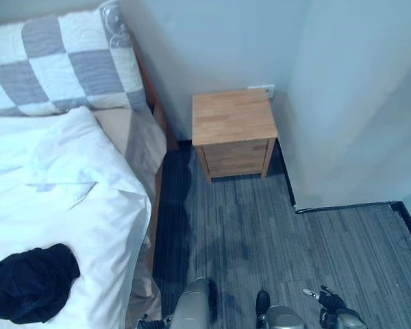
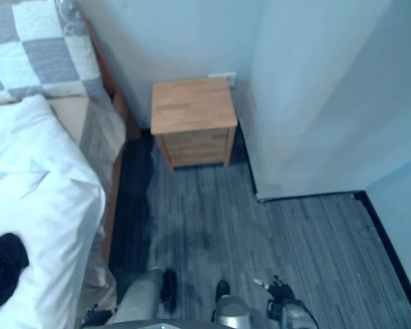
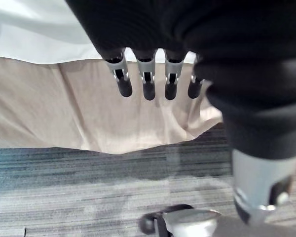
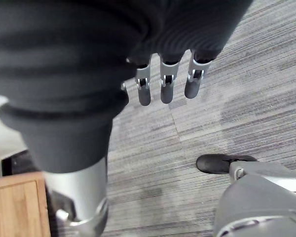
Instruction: Tidy up the quilt and then pick up the clothes from the bed and put them into the laundry hamper.
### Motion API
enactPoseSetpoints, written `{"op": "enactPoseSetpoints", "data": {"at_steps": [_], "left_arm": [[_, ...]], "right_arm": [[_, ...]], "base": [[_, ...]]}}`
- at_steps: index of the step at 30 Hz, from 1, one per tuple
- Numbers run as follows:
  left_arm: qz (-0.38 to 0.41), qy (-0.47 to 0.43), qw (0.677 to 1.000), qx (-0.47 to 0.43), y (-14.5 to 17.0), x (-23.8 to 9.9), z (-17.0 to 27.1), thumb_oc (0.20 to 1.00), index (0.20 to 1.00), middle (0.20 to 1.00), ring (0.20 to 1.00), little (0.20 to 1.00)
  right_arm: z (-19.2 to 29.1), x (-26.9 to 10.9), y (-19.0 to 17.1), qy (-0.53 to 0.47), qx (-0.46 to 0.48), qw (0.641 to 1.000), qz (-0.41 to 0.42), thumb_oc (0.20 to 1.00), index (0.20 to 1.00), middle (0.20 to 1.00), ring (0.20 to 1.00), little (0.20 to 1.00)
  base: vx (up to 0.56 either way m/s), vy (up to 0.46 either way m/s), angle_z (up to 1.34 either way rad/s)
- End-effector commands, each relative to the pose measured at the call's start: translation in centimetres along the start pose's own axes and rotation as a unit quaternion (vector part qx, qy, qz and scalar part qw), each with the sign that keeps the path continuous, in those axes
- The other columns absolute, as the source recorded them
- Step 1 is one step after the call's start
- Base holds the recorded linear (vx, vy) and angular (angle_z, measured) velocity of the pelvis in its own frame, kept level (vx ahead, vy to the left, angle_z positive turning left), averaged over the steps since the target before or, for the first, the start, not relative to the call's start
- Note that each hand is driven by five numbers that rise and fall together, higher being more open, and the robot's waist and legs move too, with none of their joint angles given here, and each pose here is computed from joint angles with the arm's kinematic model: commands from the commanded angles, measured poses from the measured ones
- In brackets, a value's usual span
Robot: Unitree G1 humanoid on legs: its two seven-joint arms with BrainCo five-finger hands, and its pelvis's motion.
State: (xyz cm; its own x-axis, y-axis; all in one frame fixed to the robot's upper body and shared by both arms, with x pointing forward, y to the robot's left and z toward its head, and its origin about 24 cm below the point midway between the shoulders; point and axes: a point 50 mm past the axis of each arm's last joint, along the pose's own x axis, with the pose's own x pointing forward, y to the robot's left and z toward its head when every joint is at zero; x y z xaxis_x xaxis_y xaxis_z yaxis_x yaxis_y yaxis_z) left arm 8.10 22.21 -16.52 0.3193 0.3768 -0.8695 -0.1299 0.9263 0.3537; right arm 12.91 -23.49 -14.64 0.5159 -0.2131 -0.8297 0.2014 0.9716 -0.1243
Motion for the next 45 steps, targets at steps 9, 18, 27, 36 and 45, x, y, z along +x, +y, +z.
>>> {"op": "enactPoseSetpoints", "data": {"at_steps": [9, 18, 27, 36, 45], "left_arm": [[-0.002, -0.038, 0.999, 0.023, 0.2, 0.2, 1.4, 1.000, 1.000, 1.000, 1.000, 1.000], [0.009, -0.018, 0.998, 0.063, 1.8, 0.5, 1.1, 1.000, 1.000, 1.000, 1.000, 1.000], [-0.001, -0.010, 1.000, 0.024, 1.5, -0.2, -1.8, 1.000, 1.000, 1.000, 1.000, 1.000], [-0.015, -0.071, 0.992, 0.101, -0.2, -0.1, 1.4, 1.000, 1.000, 1.000, 1.000, 1.000], [0.017, -0.061, 0.996, 0.068, 0.4, 0.0, 1.8, 1.000, 1.000, 1.000, 1.000, 1.000]], "right_arm": [[0.7, -0.2, 2.1, -0.048, 0.019, 0.999, 0.006, 1.000, 1.000, 1.000, 1.000, 1.000], [1.5, -0.2, 3.2, -0.058, 0.060, 0.996, 0.021, 1.000, 1.000, 1.000, 1.000, 1.000], [1.6, -0.1, 1.8, -0.051, -0.013, 0.998, 0.023, 1.000, 1.000, 1.000, 1.000, 1.000], [1.0, -0.1, 1.1, -0.010, 0.096, 0.995, 0.008, 1.000, 1.000, 1.000, 1.000, 1.000], [4.0, -0.1, 1.4, -0.078, 0.186, 0.979, -0.009, 1.000, 1.000, 1.000, 1.000, 1.000]], "base": [[0.37, 0.075, 0.14], [0.57, -0.312, 0.83], [0.38, -0.348, 0.68], [0.08, -0.061, 1.21], [-0.03, 0.122, 1.44]]}}
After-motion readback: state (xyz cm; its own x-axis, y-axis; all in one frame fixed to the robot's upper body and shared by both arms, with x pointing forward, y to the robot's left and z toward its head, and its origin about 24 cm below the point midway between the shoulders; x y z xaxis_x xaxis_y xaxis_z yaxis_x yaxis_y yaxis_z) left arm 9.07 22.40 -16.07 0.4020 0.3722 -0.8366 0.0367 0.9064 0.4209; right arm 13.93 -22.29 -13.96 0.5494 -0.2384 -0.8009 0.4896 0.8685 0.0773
